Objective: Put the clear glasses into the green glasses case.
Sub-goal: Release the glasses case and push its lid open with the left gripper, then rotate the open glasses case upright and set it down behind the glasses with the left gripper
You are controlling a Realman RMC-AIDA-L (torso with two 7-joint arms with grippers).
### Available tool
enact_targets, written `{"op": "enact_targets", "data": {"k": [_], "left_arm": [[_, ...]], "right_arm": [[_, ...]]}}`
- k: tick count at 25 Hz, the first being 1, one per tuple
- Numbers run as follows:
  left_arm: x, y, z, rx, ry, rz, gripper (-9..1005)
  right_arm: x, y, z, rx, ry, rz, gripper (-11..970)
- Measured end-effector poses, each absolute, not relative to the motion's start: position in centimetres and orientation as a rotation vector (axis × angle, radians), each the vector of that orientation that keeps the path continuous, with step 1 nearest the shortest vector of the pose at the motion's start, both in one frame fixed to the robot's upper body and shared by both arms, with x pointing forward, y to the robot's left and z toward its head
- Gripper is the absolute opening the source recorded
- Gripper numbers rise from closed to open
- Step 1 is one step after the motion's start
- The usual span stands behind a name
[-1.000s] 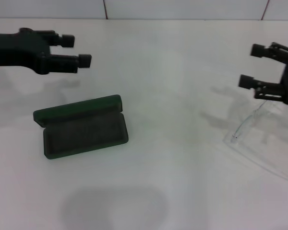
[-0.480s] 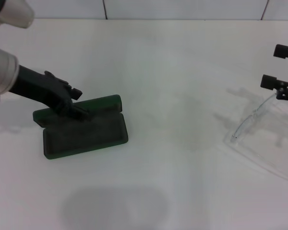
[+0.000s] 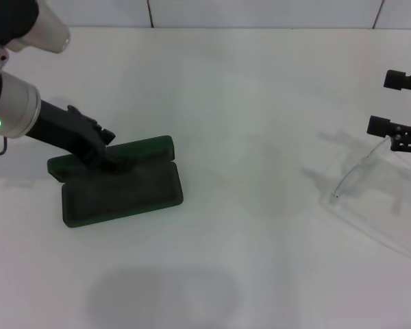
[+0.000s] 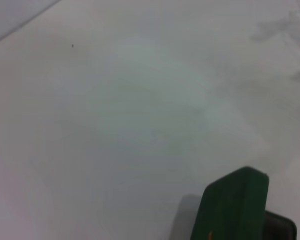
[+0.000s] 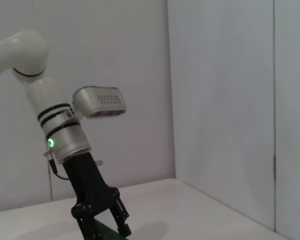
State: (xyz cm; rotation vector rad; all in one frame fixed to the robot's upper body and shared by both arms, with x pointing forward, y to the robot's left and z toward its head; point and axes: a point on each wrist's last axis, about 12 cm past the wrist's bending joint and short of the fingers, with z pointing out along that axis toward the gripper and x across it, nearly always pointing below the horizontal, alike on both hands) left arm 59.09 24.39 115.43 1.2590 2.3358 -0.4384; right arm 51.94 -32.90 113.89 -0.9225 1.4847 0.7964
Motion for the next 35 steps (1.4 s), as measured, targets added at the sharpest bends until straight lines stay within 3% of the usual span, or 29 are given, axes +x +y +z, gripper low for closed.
{"op": "enact_targets", "data": {"k": [7,12,21,26,35], "left_arm": [[59.0,24.4,115.0,1.239,2.37,-0.446,696],[59.0,24.3,115.0,1.235,2.369,-0.447,465],[58.8,23.5,115.3,1.264,2.375,-0.413,297],[57.6,21.4,116.7,1.412,2.237,-0.346,205],[55.9,15.9,117.3,1.642,1.915,-0.213,205]], "right_arm": [[51.8,-32.9,113.8,-0.917,1.482,0.798,859],[51.8,-32.8,113.8,-0.914,1.48,0.8,860],[51.6,-33.1,113.7,-0.9,1.476,0.794,860],[51.1,-34.8,114.3,-0.823,1.442,0.766,860],[47.4,-38.6,115.0,-0.672,1.331,0.741,860]]}}
